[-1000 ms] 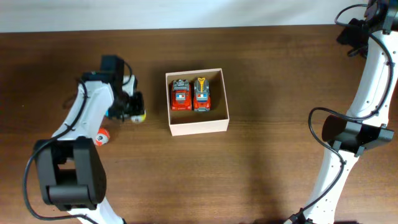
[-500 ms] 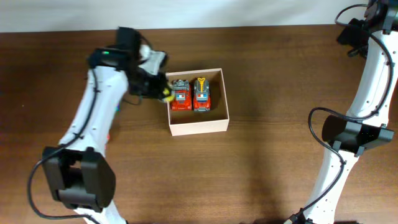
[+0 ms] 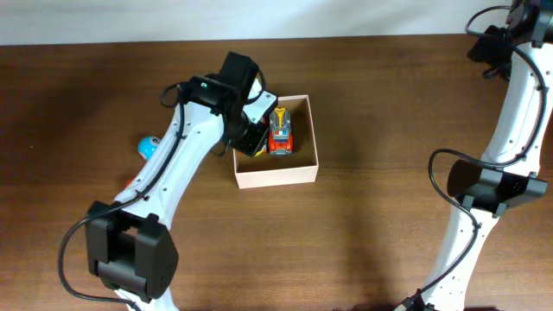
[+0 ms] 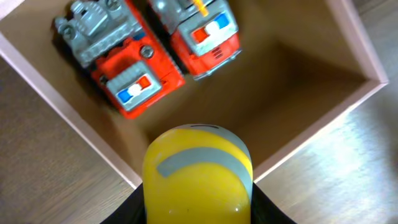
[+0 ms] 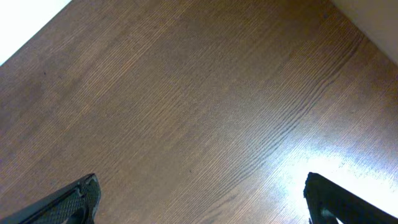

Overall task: Pack container
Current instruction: 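Lift the yellow ball and carry it right into the pink box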

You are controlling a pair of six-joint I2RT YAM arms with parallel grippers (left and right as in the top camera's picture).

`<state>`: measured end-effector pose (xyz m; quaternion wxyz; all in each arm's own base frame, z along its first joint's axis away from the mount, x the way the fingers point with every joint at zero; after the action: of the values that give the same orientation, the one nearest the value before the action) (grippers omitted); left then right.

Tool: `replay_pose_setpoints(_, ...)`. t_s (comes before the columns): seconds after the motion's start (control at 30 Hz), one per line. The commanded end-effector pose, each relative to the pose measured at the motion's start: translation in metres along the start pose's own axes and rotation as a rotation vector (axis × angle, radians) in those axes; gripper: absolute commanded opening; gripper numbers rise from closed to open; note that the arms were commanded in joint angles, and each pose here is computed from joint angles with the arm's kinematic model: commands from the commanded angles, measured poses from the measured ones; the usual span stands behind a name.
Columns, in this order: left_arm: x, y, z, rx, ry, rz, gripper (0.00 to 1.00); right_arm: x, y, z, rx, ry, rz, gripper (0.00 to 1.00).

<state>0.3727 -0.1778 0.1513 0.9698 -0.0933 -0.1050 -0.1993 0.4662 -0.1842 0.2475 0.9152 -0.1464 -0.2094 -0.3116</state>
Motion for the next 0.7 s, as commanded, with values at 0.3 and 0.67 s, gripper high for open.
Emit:
replay_pose_setpoints(0.3, -0.022, 0.013, -0.040, 0.035, 0.124, 0.000, 0.51, 0.005, -0.009, 0.017, -0.008, -0.039, -0.023, 0.99)
replay_pose_setpoints(0.67, -0.020, 0.013, -0.041, 0.035, 0.118, 0.000, 0.82, 0.005, -0.009, 0.017, -0.008, -0.040, -0.023, 0.99)
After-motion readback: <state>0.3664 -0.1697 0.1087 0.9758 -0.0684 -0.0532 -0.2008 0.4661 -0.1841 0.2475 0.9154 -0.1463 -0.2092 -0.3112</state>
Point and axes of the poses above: each gripper's point midway between its finger pads, its own z axis back along the fingers, its own y axis along the line the jaws close on, x = y × z, the point moved 1 cm from there along z, back along the fingers, and after that the axes turned 9 degrees about z, right-handed, at the moved point
